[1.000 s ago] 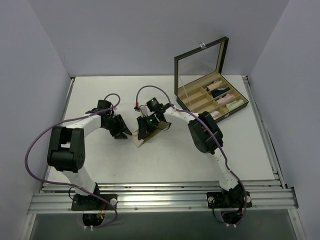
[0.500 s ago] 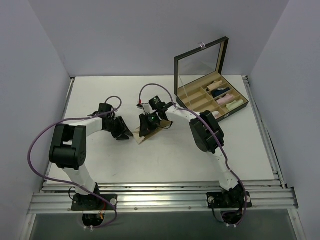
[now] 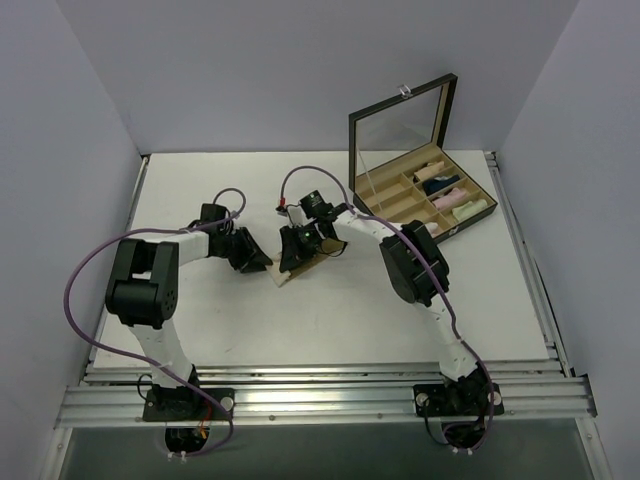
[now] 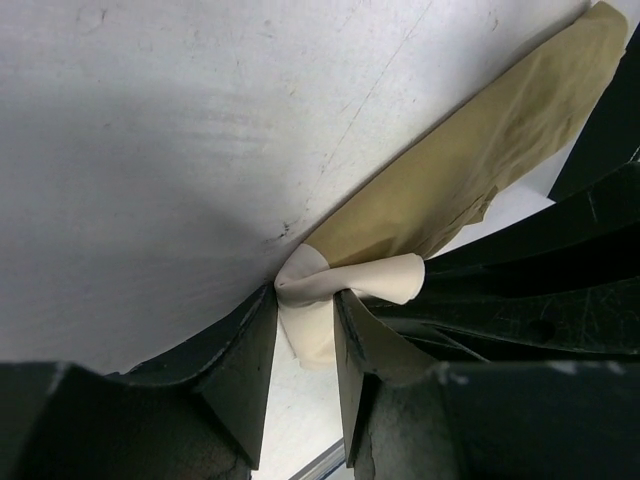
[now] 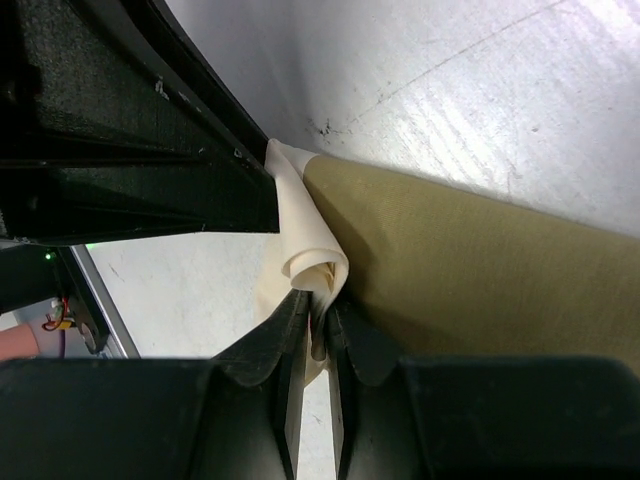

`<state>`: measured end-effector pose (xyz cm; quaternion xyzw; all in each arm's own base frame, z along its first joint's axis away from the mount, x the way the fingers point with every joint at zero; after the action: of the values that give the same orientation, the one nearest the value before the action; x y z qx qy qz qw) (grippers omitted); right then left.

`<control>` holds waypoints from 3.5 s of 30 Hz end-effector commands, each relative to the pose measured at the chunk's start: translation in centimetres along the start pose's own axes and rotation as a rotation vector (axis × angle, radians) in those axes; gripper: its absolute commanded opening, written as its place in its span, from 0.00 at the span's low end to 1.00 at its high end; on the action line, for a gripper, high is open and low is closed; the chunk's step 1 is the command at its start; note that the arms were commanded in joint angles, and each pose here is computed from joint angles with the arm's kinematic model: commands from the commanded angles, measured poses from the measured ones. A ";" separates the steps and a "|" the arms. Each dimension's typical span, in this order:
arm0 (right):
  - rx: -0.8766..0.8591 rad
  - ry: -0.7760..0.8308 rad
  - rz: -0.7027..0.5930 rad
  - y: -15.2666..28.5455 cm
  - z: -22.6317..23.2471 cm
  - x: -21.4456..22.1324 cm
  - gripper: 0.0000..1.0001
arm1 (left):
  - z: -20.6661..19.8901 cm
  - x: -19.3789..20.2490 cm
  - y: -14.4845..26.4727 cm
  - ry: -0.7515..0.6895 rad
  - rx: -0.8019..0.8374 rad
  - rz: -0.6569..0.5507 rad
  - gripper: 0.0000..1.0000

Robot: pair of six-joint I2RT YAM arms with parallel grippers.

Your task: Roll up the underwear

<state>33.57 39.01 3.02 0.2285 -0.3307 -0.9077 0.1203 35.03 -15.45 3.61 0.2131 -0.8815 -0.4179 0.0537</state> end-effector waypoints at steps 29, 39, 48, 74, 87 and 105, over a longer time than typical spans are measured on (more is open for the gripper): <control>0.290 0.066 -0.246 6.6 1.2 -4.5 0.22 | 2.1 0.6 -3.7 0.001 -0.117 0.065 0.36; 0.241 0.109 -0.197 3.5 2.0 -2.0 0.18 | 2.3 0.5 -4.0 0.016 -0.140 0.078 0.36; 0.378 0.111 -0.133 2.4 -1.1 0.8 0.17 | 2.6 0.7 -4.0 0.026 -0.161 0.094 0.36; 0.383 0.085 -0.109 2.5 -2.4 2.8 0.19 | 3.3 0.4 -6.0 0.003 -0.177 0.064 0.36; 0.475 0.120 -0.246 5.6 0.6 1.1 0.31 | 1.6 1.8 -4.8 -0.029 -0.248 0.065 0.02; 0.630 0.417 -0.378 4.2 6.7 3.6 0.42 | 4.3 7.9 0.2 0.147 -0.512 0.243 0.02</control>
<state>26.42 38.21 7.47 0.4585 -0.5041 -0.7314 -0.0276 31.75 -19.01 3.23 0.1512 -0.8382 -0.5002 0.1559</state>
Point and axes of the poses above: each gripper's point midway between its finger pads, its own y axis back along the fingers, its own z axis along the line the jaws close on, x = y × z, the point moved 2 cm from there along y, back along the fingers, and after that the axes turned 3 degrees about -y, right-handed, at the moved point
